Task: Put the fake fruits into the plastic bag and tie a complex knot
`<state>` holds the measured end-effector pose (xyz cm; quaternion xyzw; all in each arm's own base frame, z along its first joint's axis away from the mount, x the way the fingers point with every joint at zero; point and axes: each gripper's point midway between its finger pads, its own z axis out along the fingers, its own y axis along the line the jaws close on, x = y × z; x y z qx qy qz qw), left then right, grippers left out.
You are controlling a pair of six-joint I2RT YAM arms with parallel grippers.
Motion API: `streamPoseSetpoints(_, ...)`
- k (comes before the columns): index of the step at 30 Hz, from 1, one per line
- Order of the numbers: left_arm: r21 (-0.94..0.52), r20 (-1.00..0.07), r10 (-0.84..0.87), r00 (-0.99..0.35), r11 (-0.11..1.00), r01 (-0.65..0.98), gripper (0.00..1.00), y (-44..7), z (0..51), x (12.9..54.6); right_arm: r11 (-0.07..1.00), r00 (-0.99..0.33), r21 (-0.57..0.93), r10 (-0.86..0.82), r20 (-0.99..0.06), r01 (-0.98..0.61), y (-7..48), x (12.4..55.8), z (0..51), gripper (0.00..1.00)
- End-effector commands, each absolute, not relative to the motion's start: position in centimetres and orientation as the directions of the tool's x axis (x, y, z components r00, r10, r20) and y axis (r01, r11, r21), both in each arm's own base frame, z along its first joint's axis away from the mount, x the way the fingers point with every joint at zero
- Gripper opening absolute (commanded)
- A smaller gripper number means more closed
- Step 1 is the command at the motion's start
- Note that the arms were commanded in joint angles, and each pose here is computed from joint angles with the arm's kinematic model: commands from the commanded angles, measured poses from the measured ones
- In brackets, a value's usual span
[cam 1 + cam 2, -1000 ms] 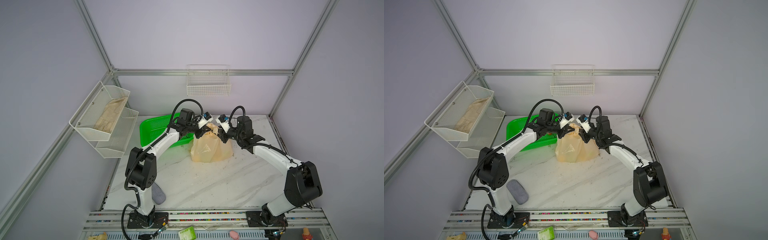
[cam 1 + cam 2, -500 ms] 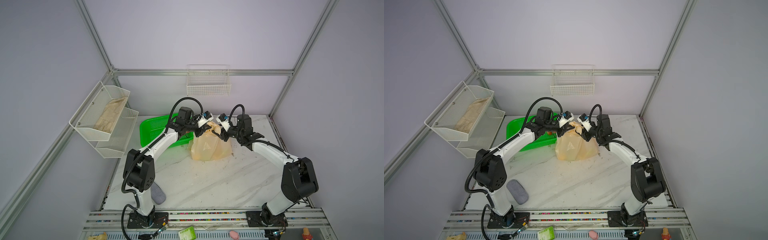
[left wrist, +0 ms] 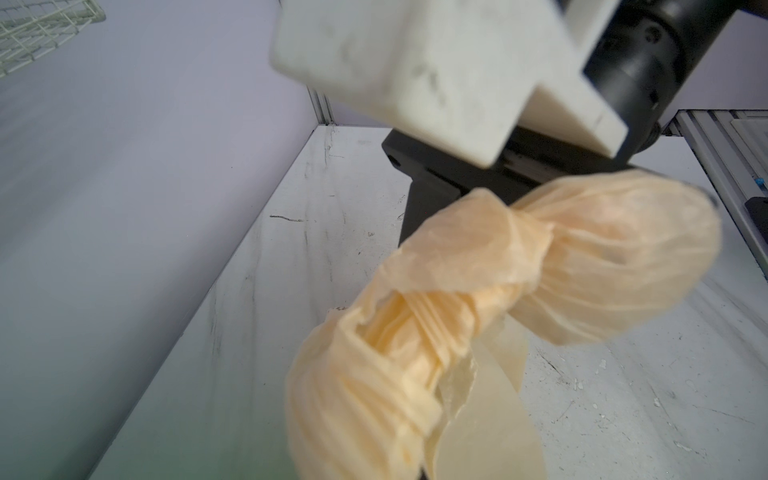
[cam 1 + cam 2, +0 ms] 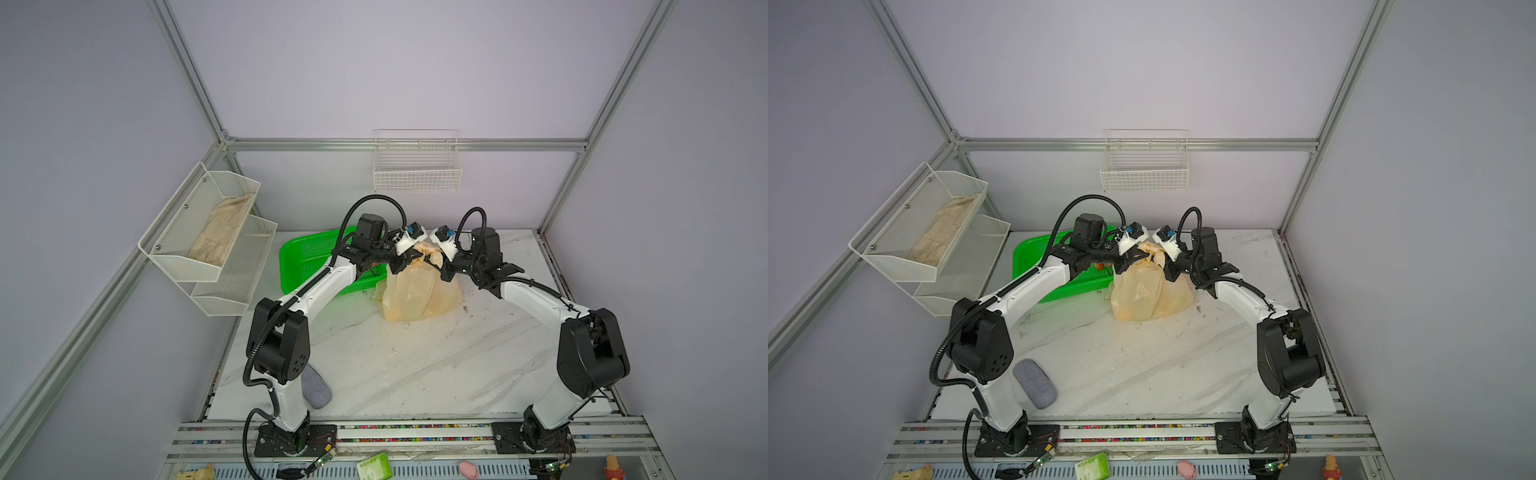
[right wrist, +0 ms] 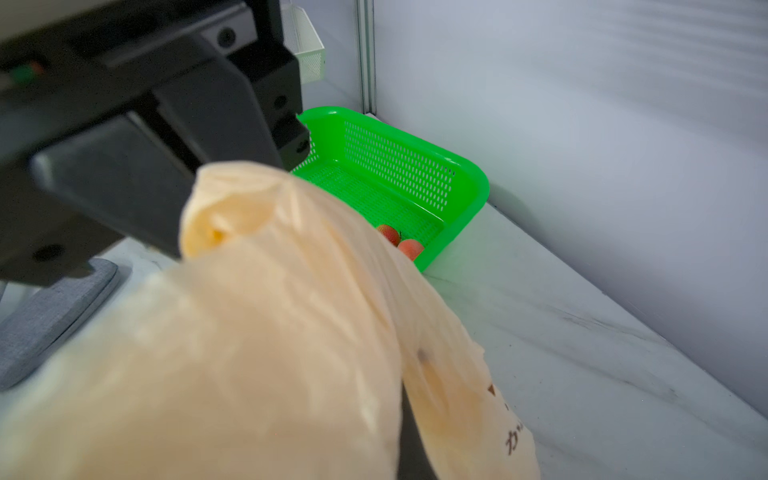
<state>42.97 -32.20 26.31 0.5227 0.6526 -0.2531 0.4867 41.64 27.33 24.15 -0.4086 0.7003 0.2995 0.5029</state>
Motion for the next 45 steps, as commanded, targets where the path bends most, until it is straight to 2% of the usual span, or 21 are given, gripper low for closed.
streamPoseSetpoints(1,0.183,-0.906,0.422,0.018,0.353,0.918,0.05,-31.9,27.2,42.6,0.478,-0.146,0.031,-0.205,-0.968,-0.878,27.7,41.6,25.4,0.00)
streamPoseSetpoints(8,0.145,-0.922,0.387,-0.019,0.391,0.909,0.34,-31.1,28.0,41.6,0.531,-0.185,0.100,-0.108,-0.977,-0.841,27.0,41.4,27.2,0.00)
streamPoseSetpoints(11,0.121,-0.925,0.378,-0.051,0.417,0.901,0.41,-30.5,27.7,41.6,0.547,-0.195,0.124,-0.073,-0.978,-0.828,26.8,41.2,27.8,0.00)
streamPoseSetpoints(14,0.092,-0.923,0.374,-0.087,0.435,0.896,0.43,-30.0,27.1,41.7,0.563,-0.208,0.146,-0.046,-0.977,-0.813,26.6,41.3,28.0,0.00)
streamPoseSetpoints(17,0.069,-0.923,0.370,-0.108,0.434,0.898,0.39,-30.0,26.7,41.6,0.575,-0.223,0.176,-0.012,-0.975,-0.799,26.4,41.5,27.9,0.00)
streamPoseSetpoints(22,0.026,-0.930,0.341,-0.134,0.425,0.905,0.13,-30.4,27.1,41.3,0.602,-0.240,0.209,0.029,-0.970,-0.771,26.4,42.0,27.6,0.00)
streamPoseSetpoints(25,-0.006,-0.940,0.310,-0.145,0.409,0.912,0.04,-30.9,27.9,40.6,0.619,-0.247,0.228,0.057,-0.967,-0.751,26.3,42.3,27.5,0.00)
streamPoseSetpoints(35,-0.029,-0.957,0.256,-0.135,0.380,0.924,0.01,-32.4,28.7,37.8,0.558,-0.309,0.378,0.218,-0.926,-0.738,27.0,41.6,28.7,0.00)
streamPoseSetpoints(45,-0.031,-0.964,0.232,-0.127,0.379,0.925,0.02,-34.5,29.2,36.7,0.501,-0.298,0.359,0.201,-0.933,-0.787,27.2,38.8,28.7,0.00)
